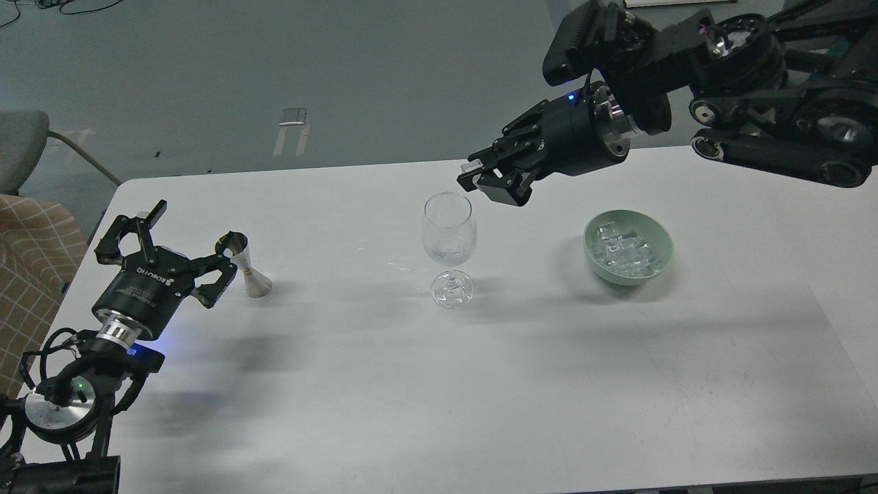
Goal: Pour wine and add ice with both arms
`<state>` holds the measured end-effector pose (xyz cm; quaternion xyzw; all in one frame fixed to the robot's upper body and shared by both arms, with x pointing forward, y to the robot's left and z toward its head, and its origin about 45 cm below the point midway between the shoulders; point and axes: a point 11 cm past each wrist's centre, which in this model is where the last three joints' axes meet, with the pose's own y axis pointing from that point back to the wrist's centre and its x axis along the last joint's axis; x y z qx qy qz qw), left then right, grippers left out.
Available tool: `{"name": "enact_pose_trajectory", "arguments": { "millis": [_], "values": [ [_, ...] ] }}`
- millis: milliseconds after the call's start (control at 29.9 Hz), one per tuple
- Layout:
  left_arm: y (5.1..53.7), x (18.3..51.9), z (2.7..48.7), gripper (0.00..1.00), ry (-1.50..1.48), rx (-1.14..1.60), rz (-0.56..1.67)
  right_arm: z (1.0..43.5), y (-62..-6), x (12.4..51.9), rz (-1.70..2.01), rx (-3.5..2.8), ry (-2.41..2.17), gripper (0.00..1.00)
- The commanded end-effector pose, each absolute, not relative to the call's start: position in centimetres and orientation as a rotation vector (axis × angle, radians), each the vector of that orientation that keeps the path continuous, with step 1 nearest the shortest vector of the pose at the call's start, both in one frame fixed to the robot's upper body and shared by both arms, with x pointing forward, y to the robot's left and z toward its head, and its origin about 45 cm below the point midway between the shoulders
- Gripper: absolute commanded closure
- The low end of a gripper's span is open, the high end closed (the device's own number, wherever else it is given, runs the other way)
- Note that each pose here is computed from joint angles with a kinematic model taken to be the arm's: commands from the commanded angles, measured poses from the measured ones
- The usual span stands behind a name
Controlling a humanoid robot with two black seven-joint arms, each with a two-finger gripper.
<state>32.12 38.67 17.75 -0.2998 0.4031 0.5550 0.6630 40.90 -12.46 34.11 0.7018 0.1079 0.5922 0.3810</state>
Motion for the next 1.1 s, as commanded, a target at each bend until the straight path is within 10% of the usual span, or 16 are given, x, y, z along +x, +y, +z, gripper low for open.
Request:
{"name": "enact_pose_trajectory", "arguments": {
  "millis": [0, 1070],
  "values": [
    [38.7, 32.1, 17.8, 0.02, 0.909, -0.677, 1.254, 34.0, -12.9, 41.4, 1.492, 1.771, 0.274, 0.99],
    [39.2, 31.7, 18.0, 0.02, 0.896, -0.684, 1.262, 30.4, -9.0, 41.9, 1.459, 1.788, 0.331, 0.94]
  ]
}}
